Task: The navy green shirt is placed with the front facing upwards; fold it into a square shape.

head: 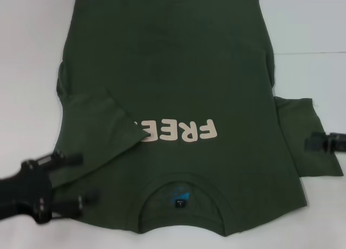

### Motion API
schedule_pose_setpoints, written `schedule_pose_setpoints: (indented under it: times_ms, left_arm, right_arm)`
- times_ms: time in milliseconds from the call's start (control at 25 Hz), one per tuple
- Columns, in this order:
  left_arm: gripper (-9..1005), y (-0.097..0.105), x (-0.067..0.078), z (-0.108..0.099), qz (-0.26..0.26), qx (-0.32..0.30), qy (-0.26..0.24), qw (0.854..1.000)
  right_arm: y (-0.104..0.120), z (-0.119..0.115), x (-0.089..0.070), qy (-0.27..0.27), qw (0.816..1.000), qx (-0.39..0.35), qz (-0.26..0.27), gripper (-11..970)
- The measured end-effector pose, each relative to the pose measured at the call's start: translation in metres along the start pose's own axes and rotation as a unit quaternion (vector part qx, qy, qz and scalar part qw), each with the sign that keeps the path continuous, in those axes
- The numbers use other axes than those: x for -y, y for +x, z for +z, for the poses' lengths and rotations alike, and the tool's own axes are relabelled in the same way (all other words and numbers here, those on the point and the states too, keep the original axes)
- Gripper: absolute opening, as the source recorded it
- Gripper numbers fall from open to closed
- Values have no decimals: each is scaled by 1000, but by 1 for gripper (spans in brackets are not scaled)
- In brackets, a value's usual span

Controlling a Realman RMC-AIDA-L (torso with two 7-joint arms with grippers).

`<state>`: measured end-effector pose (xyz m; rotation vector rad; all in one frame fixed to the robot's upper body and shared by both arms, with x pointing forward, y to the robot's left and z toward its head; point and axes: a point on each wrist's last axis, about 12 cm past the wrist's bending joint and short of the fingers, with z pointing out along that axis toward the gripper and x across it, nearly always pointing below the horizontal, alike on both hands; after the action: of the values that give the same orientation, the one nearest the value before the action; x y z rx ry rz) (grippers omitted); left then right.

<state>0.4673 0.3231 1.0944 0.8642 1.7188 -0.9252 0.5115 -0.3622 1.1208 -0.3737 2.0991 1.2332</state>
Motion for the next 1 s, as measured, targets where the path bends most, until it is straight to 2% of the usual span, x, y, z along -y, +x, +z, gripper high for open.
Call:
schedule_pose_setpoints:
  times_ms: [200,480,720,1000]
  left_arm:
    - [933,11,6,4,-11,-41,29,999]
    - [933,13,7,6,-3,-34,36,999]
    - [933,13,8,7,-5,-34,43,998]
    - [933,14,9,7,-8,-33,45,998]
  right_arm:
    - [-38,-8,-2,65,993,-52,85,919]
    - [-71,-10,9,203,961,-70,177,915]
    - [-83,0,16,298,925,-134,192,915]
    - [-74,13,23,320,904,-184,216,915]
